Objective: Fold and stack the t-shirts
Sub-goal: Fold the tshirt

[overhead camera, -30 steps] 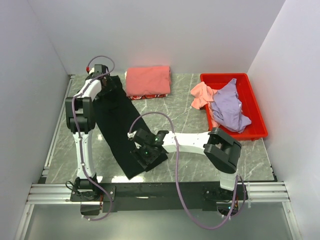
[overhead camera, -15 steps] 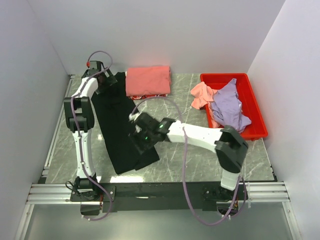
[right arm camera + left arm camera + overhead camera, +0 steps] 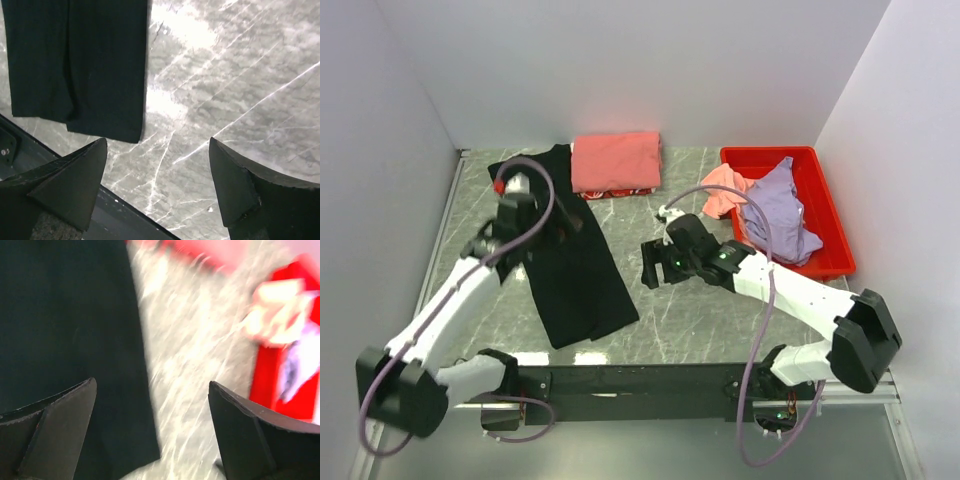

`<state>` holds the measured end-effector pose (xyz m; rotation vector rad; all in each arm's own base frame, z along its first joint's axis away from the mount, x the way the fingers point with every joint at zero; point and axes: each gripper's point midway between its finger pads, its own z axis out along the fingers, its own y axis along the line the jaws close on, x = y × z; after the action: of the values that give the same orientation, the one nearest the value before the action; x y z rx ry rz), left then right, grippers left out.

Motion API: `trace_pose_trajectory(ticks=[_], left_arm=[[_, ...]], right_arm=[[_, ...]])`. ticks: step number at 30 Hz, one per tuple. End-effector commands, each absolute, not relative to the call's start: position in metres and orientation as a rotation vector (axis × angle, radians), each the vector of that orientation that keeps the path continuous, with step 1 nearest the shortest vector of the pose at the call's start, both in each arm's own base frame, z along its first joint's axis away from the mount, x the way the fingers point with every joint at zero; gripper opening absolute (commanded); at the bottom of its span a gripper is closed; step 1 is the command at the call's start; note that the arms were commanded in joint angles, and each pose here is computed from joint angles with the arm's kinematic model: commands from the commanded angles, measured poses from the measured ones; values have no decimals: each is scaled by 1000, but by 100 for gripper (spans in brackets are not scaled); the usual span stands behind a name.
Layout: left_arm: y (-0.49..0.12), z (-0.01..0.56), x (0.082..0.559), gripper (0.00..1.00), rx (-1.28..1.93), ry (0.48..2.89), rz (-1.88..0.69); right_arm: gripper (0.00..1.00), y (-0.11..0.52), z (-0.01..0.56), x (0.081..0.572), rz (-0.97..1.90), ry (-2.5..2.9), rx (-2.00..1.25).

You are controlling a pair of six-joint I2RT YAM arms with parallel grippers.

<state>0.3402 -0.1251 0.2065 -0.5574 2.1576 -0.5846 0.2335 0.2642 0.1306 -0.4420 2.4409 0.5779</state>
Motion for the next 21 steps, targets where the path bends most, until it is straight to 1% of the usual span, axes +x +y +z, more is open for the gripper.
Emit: trace_pose_trajectory(ticks=[1, 3, 4, 6, 9, 10, 13, 15, 19, 20, 21], left_arm=[[-95, 145, 280, 100, -829, 2265, -362], [-95, 123, 247, 99, -842, 2329, -337], [-99, 112, 220, 99, -866, 2375, -341], [-114, 100, 193, 99, -895, 2436, -391], [-124, 70, 148, 99, -915, 2578, -388], [-122, 57, 135, 99, -979, 2613, -354], [-121, 45, 114, 100, -1045, 2656, -276], [-115, 40, 105, 97, -1081, 2670, -206], [-114, 28, 100, 85, -1107, 2681, -171], [-112, 26, 101, 80, -1114, 2673, -158], [-112, 25, 103, 77, -1124, 2660, -154]], right_arm=[[89, 269, 150, 235, 683, 2345, -422], [90, 272, 149, 231, 719, 2343, -431], [90, 272, 144, 230, 721, 2353, -433], [90, 274, 141, 227, 744, 2362, -437], [91, 281, 135, 219, 803, 2382, -459], [90, 281, 132, 218, 813, 2387, -459], [91, 286, 122, 210, 847, 2420, -488], [91, 288, 114, 208, 848, 2443, -495], [91, 293, 101, 203, 847, 2487, -508], [91, 295, 97, 201, 845, 2499, -515], [91, 295, 92, 201, 836, 2514, -517]])
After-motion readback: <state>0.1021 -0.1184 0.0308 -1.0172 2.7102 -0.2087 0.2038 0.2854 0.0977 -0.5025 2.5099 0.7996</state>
